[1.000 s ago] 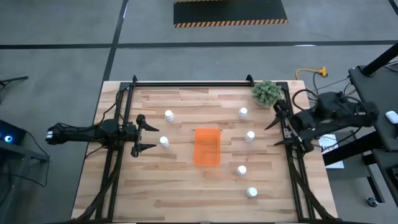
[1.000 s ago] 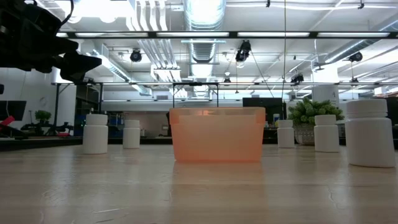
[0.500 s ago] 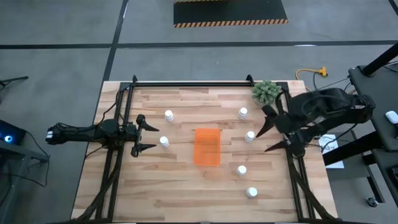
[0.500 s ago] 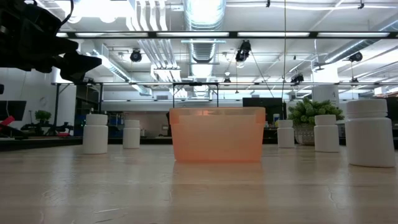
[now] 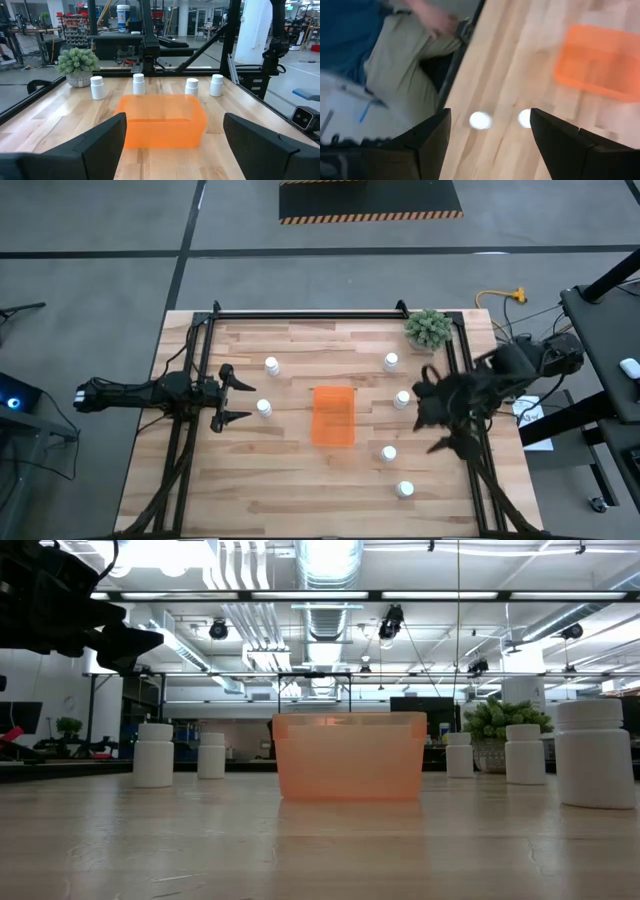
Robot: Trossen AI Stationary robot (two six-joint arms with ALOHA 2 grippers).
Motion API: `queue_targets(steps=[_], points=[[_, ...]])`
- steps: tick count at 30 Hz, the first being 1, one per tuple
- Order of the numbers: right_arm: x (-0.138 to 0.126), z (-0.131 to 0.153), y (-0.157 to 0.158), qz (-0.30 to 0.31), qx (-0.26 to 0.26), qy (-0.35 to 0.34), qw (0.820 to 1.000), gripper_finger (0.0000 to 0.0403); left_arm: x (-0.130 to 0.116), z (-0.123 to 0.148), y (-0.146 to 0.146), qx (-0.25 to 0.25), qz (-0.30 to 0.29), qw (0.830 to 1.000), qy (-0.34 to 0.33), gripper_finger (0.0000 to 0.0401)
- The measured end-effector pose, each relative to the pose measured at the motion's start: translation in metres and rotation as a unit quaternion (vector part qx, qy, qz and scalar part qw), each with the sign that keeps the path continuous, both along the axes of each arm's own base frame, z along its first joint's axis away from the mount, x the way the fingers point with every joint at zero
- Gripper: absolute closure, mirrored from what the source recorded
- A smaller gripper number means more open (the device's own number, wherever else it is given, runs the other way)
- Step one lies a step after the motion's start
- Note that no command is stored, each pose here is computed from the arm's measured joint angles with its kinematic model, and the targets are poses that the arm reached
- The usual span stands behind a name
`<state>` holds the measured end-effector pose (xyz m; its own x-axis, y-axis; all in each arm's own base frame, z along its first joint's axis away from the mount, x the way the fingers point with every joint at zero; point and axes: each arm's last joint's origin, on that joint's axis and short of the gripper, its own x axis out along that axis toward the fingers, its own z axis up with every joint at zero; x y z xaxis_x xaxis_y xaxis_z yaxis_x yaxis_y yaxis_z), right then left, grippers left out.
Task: Pick and place pill bottles into a basket
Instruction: Put the white pill bottle into the orange bin
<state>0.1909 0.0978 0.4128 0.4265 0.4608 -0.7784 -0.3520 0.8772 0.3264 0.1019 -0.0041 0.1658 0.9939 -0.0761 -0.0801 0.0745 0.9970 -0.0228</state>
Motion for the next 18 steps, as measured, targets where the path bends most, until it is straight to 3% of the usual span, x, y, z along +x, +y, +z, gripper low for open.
queue_targets(steps=[18], points=[[0.016, -0.062, 0.100, 0.037, -0.130, 0.088, 0.987, 0.0142, 0.000, 0.000, 0.000, 0.000, 0.000, 1.000, 0.000, 0.0086]])
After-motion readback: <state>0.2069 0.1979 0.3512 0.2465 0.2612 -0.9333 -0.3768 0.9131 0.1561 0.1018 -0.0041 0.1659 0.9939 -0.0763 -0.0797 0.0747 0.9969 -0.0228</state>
